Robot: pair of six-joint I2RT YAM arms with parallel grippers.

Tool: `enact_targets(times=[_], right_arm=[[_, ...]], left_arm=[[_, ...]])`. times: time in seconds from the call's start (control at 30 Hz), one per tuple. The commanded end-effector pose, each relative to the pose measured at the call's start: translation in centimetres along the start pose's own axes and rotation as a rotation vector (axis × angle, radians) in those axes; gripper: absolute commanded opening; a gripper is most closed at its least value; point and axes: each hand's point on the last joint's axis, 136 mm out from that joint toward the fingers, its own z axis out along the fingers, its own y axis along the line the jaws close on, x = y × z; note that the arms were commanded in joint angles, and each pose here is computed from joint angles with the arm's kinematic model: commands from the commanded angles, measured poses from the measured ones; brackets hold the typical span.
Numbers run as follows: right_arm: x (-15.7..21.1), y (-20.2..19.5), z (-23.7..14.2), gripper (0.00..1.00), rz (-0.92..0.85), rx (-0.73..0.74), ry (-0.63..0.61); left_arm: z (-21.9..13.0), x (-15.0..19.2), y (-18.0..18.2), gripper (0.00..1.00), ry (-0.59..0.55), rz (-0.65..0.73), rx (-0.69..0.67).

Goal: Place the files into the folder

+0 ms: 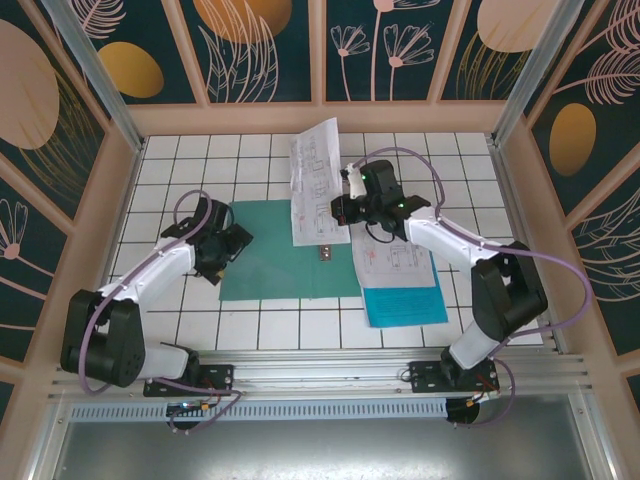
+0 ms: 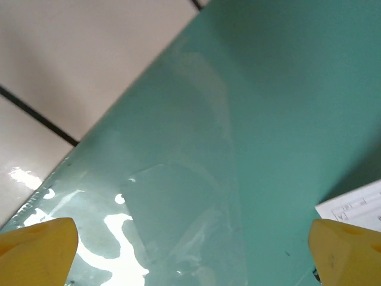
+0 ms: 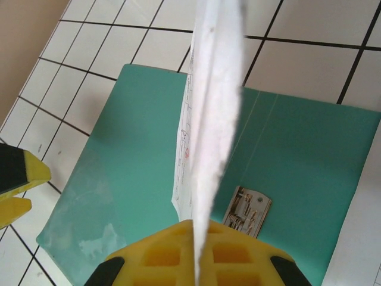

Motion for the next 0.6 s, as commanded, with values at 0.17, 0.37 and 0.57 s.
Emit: enact_targets(times=[0.17,0.37,0.57], right_arm=[[2.2,3.6,-1.2,0.00,-0.093,-0.117,0.005],[4.2,4.8,-1.2,0.00,-0.073,-0.166,0.026],[5.4,5.4,-1.2,0.00,-0.060,-0.198,0.040]], left_arm=[[1.6,0.6,1.7,0.99,0.044,-0.120,0.026],[2.4,0.3,2.9,0.99,0.041,-0.106,-0.015],[2.7,-0.2,3.7,0.99,0.038,-0.098,-0.037]])
